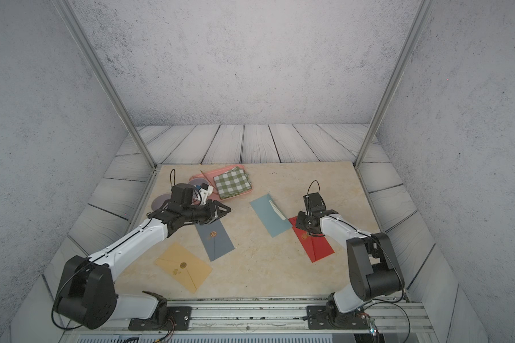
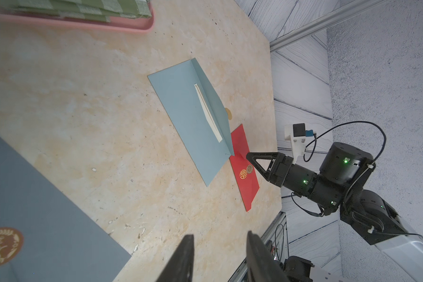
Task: Open the envelope
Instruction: Place the envelope at the center of the board, then adjust the envelope at the center of the board.
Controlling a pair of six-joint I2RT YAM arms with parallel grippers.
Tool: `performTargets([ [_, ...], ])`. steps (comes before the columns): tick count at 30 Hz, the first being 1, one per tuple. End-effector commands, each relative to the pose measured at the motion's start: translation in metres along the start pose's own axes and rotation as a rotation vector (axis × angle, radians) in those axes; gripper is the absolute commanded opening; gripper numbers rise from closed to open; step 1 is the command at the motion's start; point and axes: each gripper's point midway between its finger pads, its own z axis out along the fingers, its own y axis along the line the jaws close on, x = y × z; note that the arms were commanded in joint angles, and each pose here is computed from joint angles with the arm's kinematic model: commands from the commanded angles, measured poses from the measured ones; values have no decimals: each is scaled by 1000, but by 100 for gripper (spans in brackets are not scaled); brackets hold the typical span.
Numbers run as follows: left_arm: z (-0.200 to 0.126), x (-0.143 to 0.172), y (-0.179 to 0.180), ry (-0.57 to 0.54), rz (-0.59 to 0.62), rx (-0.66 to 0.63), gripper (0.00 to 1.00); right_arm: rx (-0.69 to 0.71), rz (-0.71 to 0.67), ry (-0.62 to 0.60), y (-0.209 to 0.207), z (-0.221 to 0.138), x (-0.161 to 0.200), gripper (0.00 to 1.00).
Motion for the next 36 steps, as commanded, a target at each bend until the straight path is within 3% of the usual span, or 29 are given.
performTargets([
  [1,3,3,2,7,20,-3,39,25,58,38,-17,4,13,46],
  [4,3,4,1,11,29,3,39,-11,76,77,-20,14,19,47],
  [13,30,26,-13,121,105,17,40,48,121,148,-34,20,29,47],
  [19,81,63,-28,291,194,10,40,16,139,210,-30,18,43,47],
  [23,116,80,-33,374,241,-4,40,72,142,166,-43,15,35,47],
  [27,148,92,-33,441,275,-40,40,29,121,231,-33,17,40,46],
  [36,199,98,-15,479,289,-90,38,36,76,192,-29,1,22,47],
])
